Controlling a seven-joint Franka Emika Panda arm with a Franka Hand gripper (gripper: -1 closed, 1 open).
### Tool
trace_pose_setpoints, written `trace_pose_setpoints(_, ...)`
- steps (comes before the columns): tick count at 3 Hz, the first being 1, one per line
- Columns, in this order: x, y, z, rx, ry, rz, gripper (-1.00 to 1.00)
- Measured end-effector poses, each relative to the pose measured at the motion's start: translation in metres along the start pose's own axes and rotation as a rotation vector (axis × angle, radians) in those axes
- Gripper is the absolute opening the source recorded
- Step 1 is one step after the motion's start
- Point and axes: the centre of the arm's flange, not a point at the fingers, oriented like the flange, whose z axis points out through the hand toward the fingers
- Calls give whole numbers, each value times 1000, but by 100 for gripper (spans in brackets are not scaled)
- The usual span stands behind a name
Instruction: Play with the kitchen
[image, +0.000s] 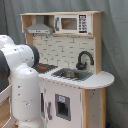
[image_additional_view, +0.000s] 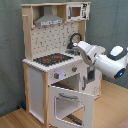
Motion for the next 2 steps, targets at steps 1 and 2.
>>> trace_pose_setpoints(1, 22, -6, -11, -5, 20, 78, 100)
trace_pose_setpoints(2, 38, -13, -22, -11, 29, 154, 100)
